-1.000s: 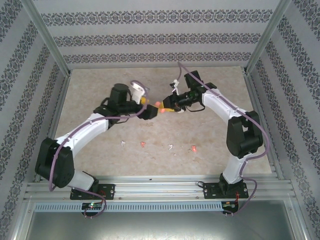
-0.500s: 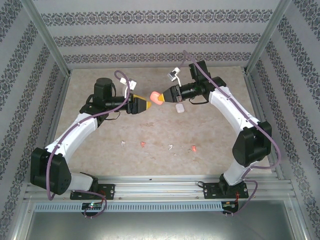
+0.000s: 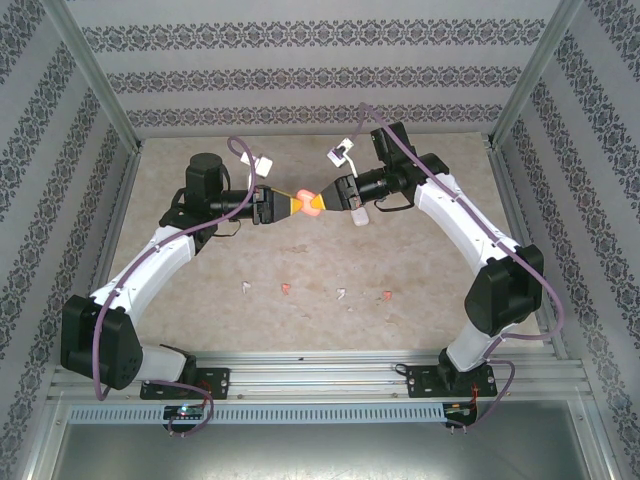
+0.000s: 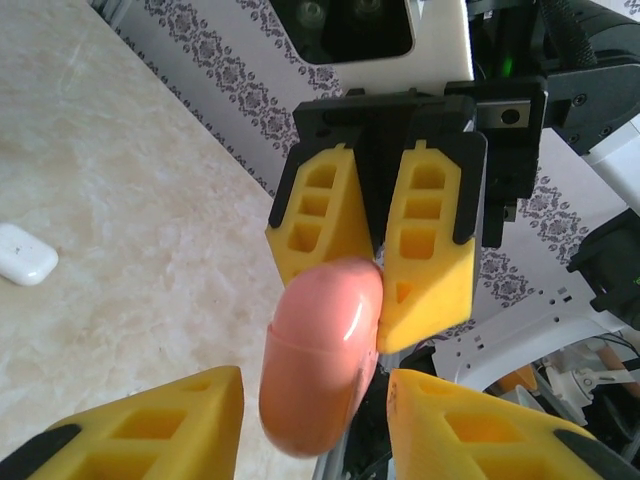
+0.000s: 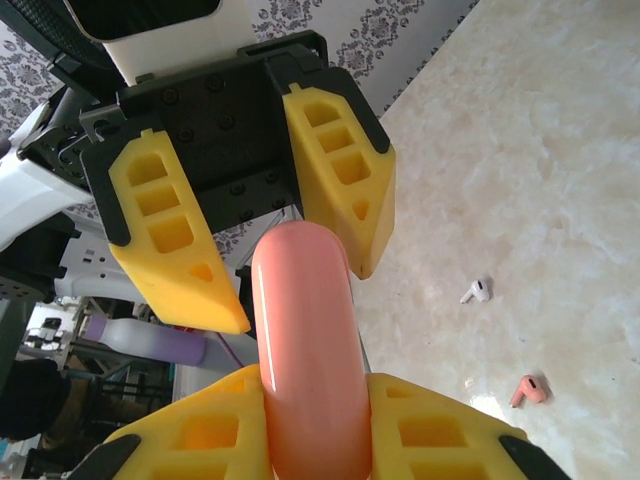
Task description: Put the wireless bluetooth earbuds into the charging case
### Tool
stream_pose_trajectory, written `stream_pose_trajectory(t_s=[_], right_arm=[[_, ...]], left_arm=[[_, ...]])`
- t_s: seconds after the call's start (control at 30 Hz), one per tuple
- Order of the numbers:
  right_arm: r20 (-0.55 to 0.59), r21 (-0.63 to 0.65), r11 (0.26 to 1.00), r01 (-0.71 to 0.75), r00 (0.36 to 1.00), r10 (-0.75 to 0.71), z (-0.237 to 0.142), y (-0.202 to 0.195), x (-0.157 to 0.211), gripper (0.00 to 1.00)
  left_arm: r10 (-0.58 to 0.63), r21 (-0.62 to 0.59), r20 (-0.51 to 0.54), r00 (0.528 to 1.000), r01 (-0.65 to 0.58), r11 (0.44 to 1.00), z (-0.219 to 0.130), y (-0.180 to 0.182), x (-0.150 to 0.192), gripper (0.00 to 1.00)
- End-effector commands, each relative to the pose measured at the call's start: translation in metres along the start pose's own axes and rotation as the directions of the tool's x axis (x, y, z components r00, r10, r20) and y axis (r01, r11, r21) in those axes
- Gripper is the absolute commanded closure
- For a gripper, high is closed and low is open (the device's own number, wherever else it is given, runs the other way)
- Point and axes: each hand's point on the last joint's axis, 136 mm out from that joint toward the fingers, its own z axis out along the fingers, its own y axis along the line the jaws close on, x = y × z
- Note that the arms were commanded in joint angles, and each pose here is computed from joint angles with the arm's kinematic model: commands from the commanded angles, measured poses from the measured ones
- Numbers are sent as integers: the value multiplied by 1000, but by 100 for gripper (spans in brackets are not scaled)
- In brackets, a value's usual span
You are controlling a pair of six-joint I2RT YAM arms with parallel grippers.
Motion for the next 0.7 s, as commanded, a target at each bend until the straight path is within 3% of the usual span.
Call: stream_pose_trajectory(t_s=[0.0, 0.23, 0.57, 0.67], right_arm=[[10, -32, 996, 88, 996, -87, -4, 26, -7, 95], [10, -34, 996, 86, 996, -86, -3, 26, -9, 95], [-14, -51, 996, 67, 998, -68, 5, 22, -5, 96], [-23, -50, 997, 65, 998, -66, 8, 20, -4, 95]], left_arm=[[69, 47, 19, 997, -70, 996, 1, -17, -9, 59], [64, 55, -5, 998, -64, 996, 9, -15, -1, 61], [93, 17, -1, 996, -93, 996, 10, -15, 0, 85], [104, 8, 5, 995, -104, 995, 8, -16, -1, 87]])
